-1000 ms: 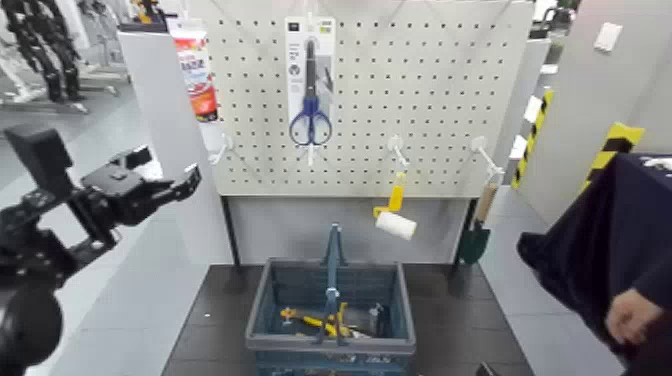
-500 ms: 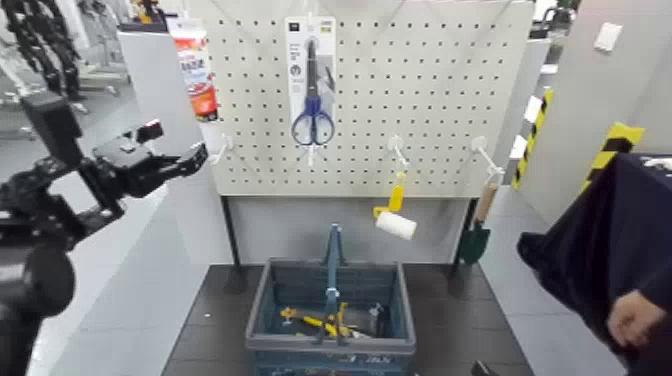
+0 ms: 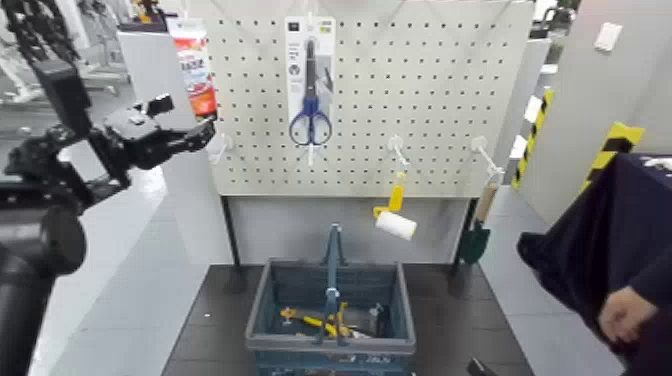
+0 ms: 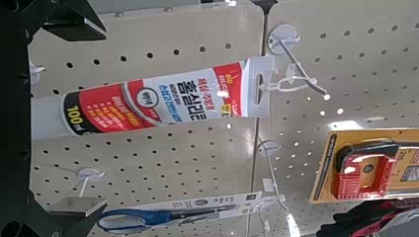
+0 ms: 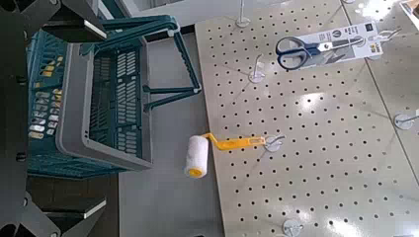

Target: Put the red glue tube into the crate.

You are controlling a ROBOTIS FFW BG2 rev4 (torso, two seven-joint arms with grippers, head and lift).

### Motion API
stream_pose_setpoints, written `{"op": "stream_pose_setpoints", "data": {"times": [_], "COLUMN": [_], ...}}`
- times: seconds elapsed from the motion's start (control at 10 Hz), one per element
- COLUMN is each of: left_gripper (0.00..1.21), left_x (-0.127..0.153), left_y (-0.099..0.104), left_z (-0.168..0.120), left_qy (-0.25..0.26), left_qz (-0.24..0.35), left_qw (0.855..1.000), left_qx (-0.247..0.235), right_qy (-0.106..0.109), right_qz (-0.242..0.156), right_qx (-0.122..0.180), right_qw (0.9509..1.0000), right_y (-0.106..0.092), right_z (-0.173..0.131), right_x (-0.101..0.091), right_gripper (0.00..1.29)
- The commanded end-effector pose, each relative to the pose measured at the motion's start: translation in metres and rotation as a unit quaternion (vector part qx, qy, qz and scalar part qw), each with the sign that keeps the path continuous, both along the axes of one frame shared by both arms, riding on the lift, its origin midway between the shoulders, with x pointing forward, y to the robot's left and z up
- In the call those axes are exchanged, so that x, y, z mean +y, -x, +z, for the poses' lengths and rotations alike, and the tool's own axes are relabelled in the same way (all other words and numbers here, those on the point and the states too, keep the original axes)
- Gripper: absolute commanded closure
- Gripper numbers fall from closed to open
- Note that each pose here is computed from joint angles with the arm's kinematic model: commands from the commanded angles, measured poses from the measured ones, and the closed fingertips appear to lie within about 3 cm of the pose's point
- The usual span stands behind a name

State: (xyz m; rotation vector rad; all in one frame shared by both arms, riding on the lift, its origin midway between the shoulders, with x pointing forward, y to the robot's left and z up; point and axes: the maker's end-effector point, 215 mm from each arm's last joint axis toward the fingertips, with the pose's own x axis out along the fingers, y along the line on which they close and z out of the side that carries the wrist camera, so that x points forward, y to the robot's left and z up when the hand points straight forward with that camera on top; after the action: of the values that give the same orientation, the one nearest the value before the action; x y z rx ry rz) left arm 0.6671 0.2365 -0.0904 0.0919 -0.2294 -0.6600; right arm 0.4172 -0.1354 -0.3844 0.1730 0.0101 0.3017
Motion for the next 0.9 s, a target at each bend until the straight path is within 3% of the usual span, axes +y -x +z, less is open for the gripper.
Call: {"op": "stream_pose_setpoints", "data": {"times": [0.1, 0.7, 0.9], "left_gripper": [0.12, 0.21, 1.03], "left_x": [-0.004, -0.019, -0.020], "left_y": [-0.011, -0.024, -0.024], "left_z": [0.012, 0.022, 0.027], "left_qy": [-0.010, -0.029, -0.022], "left_qz": [-0.011, -0.039, -0.036], "left_qw": [1.000, 0.999, 0.999], "left_qx": [-0.006, -0.011, -0.014], "right_qy": [-0.001, -0.007, -0.006], "right_qz": [0.004, 0.005, 0.004], "right_qx": [0.001, 0.000, 0.001], "right_qw": [1.0000, 1.0000, 1.0000], "right_y": [-0.001, -0.004, -0.003], "right_z": [0.000, 0.000, -0.001], "right_x": [0.002, 0.001, 0.000], "right_gripper": [0.13, 0.13, 0.13]}}
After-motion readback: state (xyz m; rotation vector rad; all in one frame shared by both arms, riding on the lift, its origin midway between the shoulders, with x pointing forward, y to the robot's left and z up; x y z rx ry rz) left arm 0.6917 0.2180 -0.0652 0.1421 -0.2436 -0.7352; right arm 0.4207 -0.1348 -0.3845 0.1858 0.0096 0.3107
